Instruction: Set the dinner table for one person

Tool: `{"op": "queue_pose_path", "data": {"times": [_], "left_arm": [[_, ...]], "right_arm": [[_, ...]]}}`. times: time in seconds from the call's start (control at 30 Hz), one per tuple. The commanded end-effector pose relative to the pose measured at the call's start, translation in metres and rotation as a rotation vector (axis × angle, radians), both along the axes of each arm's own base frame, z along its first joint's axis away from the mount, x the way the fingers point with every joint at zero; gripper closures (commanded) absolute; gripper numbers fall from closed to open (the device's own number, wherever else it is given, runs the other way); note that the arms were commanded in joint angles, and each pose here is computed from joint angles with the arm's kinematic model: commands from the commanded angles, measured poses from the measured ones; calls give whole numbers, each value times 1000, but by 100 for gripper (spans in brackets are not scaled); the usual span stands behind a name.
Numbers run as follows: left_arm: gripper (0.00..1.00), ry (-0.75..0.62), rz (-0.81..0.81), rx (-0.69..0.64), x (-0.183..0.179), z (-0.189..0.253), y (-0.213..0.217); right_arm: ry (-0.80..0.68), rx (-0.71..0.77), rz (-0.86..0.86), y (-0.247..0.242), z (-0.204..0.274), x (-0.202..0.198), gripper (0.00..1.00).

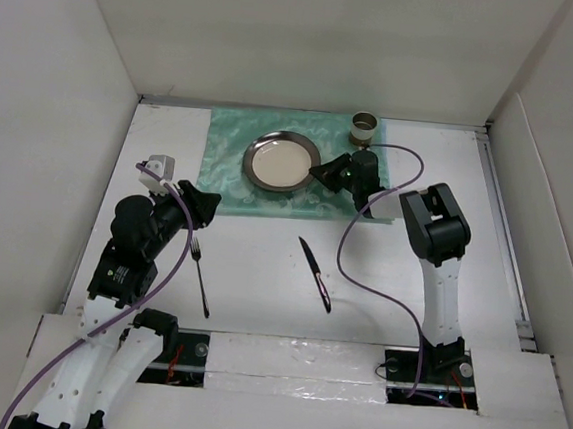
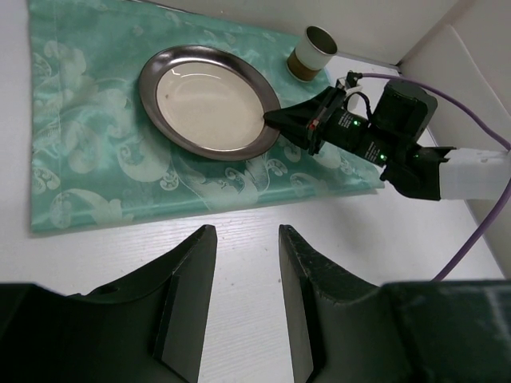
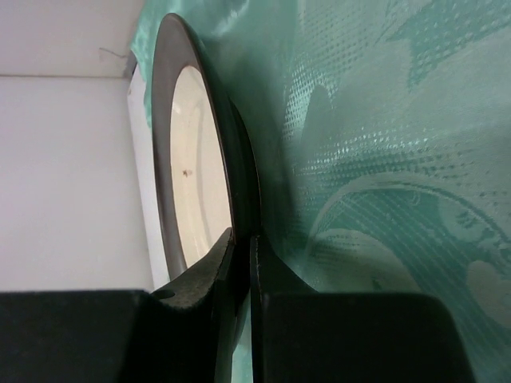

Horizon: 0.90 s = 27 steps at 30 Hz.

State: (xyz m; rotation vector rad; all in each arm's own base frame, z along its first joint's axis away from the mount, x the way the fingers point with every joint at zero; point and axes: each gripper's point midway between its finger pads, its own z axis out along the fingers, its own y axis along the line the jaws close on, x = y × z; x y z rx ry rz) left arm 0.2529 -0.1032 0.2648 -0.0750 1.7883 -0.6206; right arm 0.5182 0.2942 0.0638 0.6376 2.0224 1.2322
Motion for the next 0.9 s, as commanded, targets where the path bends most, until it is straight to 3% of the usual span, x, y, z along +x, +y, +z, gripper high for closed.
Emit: {"op": "queue_pose_path", "data": {"times": [0.0,0.27,0.47,0.53,0.87], "left_arm": [[66,-57,-15,-2,1,12,-2],[66,-56,-12,-1,2,13,-1],[66,-59,-19,-3,1,14,-2],[66,-51,-18,-1,2,12,-2],[66,-67,-4,-2,1,16,0]], "right_arm": [[-280,147,-1,8,108,29,100],[-225,127,-24,-2,81,23,100],[-186,93,-20,-12,56,9,56],[-195,64,-12,-17,59,7,48],[-225,-73,6,-39,67,-37,36]]}}
